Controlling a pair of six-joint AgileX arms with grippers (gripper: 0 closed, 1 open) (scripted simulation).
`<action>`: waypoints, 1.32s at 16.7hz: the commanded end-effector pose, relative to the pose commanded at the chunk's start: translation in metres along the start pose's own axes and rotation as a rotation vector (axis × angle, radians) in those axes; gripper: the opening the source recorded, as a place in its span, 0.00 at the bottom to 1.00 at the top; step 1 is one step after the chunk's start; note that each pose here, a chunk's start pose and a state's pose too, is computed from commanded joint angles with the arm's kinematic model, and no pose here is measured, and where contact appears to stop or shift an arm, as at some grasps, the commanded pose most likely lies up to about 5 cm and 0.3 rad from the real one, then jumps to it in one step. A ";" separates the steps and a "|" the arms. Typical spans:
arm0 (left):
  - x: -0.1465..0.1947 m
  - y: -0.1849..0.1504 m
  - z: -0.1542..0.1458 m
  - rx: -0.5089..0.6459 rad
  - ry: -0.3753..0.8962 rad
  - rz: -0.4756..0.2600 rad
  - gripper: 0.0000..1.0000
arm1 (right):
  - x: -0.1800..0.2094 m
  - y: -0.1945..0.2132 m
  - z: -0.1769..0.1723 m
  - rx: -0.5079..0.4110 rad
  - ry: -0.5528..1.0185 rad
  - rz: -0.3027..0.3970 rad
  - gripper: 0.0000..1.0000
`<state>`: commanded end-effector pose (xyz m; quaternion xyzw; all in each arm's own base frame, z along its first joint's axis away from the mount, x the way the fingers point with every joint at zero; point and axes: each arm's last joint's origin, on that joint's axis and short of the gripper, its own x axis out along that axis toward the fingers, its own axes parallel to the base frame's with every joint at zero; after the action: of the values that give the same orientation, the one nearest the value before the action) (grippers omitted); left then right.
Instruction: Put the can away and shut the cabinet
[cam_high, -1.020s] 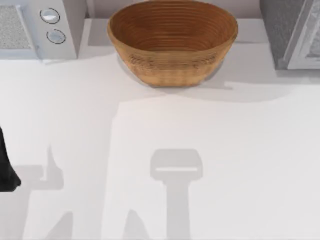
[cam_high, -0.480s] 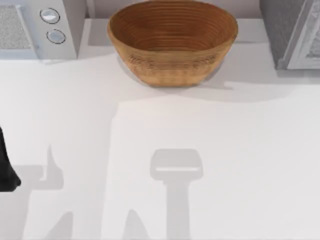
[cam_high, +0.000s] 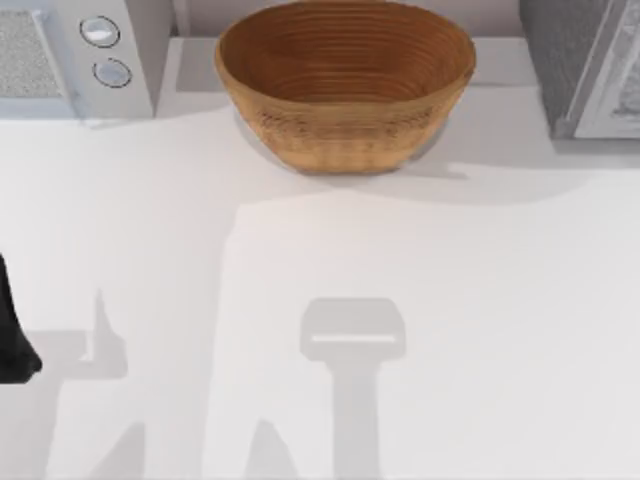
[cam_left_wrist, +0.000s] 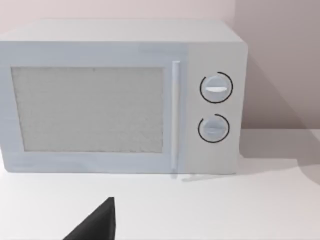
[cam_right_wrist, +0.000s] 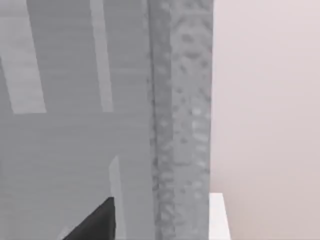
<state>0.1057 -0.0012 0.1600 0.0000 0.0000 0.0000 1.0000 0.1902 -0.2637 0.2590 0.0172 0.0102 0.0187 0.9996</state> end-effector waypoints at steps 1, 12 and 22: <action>0.000 0.000 0.000 0.000 0.000 0.000 1.00 | 0.002 -0.004 0.021 0.005 0.003 0.000 1.00; 0.000 0.000 0.000 0.000 0.000 0.000 1.00 | -0.031 0.059 0.232 -0.017 -0.006 -0.028 1.00; 0.000 0.000 0.000 0.000 0.000 0.000 1.00 | -0.033 0.078 0.250 -0.045 -0.020 -0.029 1.00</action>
<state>0.1057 -0.0012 0.1600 0.0000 0.0000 0.0000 1.0000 0.1595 -0.1953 0.5118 -0.0053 0.0002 0.0044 1.0000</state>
